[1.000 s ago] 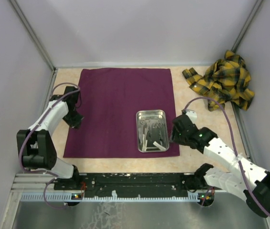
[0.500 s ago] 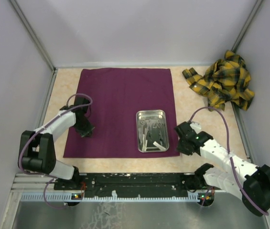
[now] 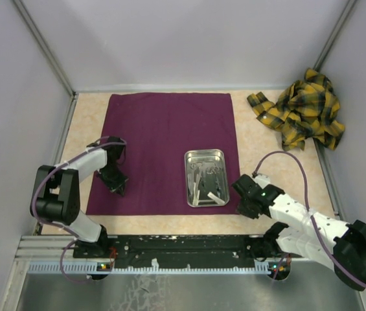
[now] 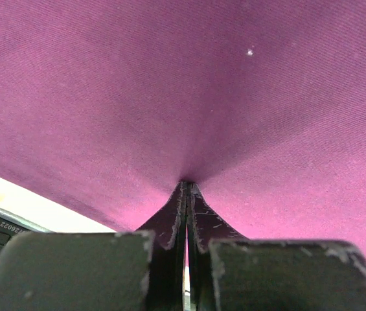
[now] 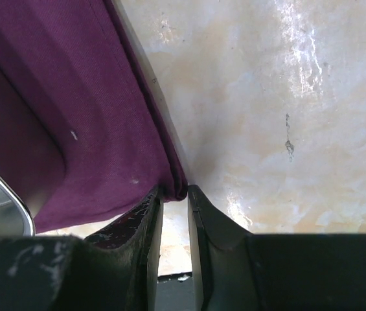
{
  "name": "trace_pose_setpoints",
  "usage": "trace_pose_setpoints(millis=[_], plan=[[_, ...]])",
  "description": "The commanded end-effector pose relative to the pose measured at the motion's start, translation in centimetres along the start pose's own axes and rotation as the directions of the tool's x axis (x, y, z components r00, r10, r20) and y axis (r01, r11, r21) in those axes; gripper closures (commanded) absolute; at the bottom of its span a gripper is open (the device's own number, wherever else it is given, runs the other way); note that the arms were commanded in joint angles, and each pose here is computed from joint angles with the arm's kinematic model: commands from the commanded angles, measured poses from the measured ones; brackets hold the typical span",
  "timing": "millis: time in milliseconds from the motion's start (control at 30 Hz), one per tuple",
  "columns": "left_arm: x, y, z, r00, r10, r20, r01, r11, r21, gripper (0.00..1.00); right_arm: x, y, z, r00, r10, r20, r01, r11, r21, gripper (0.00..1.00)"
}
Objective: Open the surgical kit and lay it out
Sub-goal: Adjust the surgical kit at the center of the board.
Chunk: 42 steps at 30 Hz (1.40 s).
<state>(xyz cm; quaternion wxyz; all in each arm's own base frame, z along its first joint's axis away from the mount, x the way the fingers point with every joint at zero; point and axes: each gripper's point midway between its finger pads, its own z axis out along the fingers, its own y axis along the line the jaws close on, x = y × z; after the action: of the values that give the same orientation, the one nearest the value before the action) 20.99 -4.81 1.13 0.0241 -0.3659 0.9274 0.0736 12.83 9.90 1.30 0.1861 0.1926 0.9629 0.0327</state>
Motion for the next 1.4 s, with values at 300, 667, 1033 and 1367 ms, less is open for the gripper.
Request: trace_pose_setpoints(millis=[300,667,1033,1367], plan=[[2.1,4.8,2.5,1.0,-0.016,-0.012,0.013,0.985,-0.173,1.0,3.3,-3.5,-0.1,0.993,0.104,-0.061,-0.101,0.993,0.062,0.78],[1.2,3.8,1.7,1.0,0.003,0.012,-0.002,0.992,-0.126,1.0,-0.9,-0.5,-5.0,0.994,0.095,0.053,-0.092,0.994,-0.058,0.74],[0.2,2.9,0.8,0.998,0.029,0.047,-0.025,0.996,-0.082,1.0,-4.3,4.0,-4.1,0.994,0.01,0.111,-0.005,0.999,-0.043,0.62],[-0.1,2.4,0.5,0.998,0.034,0.059,-0.03,0.998,-0.062,1.0,-3.4,3.2,-0.6,0.996,0.019,0.092,-0.021,1.0,0.014,0.78]])
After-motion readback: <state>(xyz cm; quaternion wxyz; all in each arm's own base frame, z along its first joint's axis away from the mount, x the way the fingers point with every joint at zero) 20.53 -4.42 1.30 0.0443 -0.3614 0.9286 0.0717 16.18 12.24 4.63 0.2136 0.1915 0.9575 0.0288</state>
